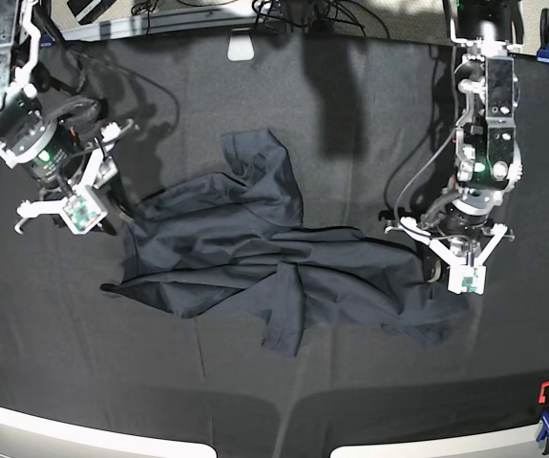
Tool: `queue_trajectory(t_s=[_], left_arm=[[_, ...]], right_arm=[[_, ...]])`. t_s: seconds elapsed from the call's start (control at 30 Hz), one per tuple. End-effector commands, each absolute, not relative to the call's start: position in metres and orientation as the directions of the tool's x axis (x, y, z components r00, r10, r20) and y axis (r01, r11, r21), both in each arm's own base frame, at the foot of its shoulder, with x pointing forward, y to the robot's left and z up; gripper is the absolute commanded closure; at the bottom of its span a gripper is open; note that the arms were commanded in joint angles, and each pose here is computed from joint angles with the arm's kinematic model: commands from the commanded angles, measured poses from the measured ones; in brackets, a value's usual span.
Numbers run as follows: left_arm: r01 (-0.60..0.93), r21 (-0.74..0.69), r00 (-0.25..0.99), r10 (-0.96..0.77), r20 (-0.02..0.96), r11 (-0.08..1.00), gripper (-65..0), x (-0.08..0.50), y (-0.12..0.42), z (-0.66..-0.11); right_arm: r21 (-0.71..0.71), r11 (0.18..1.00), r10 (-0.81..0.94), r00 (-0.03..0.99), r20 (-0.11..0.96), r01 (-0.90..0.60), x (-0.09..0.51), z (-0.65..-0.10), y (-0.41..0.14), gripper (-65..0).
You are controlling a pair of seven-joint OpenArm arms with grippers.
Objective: Layout the t-shirt on the table in an organized manner, then fold the t-shirt properly
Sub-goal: 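Reach the right gripper to the shirt's collar area and grasp it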
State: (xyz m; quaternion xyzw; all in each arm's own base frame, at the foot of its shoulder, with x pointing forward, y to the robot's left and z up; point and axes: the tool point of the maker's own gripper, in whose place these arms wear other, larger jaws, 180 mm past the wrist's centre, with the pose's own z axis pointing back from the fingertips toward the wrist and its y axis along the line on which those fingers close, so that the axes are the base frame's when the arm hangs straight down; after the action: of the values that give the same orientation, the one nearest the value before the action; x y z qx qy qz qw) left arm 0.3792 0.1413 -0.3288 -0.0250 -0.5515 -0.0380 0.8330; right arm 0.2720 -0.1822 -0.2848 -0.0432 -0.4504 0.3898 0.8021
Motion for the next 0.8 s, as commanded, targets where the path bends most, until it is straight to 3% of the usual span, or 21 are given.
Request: queue_trajectory(t_s=[0.0, 0.2, 0.27, 0.5, 0.63, 0.77], left_arm=[[0.087, 0.003, 0.327, -0.032, 0.945, 0.996, 0.0, 0.388, 0.143, -0.309], [0.087, 0.004, 0.326, -0.032, 0.945, 0.996, 0.0, 0.388, 0.143, -0.309], [0.087, 0.004, 0.326, -0.032, 0.945, 0.996, 0.0, 0.388, 0.143, -0.309], [0.087, 0.004, 0.329, -0.032, 0.944, 0.996, 0.0, 0.387, 0.143, -0.31], [0.087, 0.005, 0.329, -0.034, 0.944, 0.996, 0.0, 0.387, 0.143, -0.31], [0.087, 0.007, 0.329, -0.035, 0.944, 0.996, 0.0, 0.388, 0.143, -0.31]], right_arm=[[-0.444, 0.658, 0.684, 0.234, 0.691, -0.608, 0.274, -0.277, -0.174, -15.2], [-0.549, 0.371, 0.873, 0.08, 0.481, -0.749, 0.253, -0.316, -0.142, -11.4], [-0.553, 0.319, 0.893, 0.049, 0.448, -0.769, 0.247, -0.325, -0.132, -11.4], [-0.527, 0.257, 0.917, 0.032, 0.398, -0.81, 0.249, -0.35, -0.123, -12.0], [-0.491, 0.284, 0.911, 0.073, 0.405, -0.824, 0.252, -0.365, -0.125, -30.2], [-0.486, 0.295, 0.901, 0.07, 0.428, -0.822, 0.254, -0.365, -0.119, -31.3]])
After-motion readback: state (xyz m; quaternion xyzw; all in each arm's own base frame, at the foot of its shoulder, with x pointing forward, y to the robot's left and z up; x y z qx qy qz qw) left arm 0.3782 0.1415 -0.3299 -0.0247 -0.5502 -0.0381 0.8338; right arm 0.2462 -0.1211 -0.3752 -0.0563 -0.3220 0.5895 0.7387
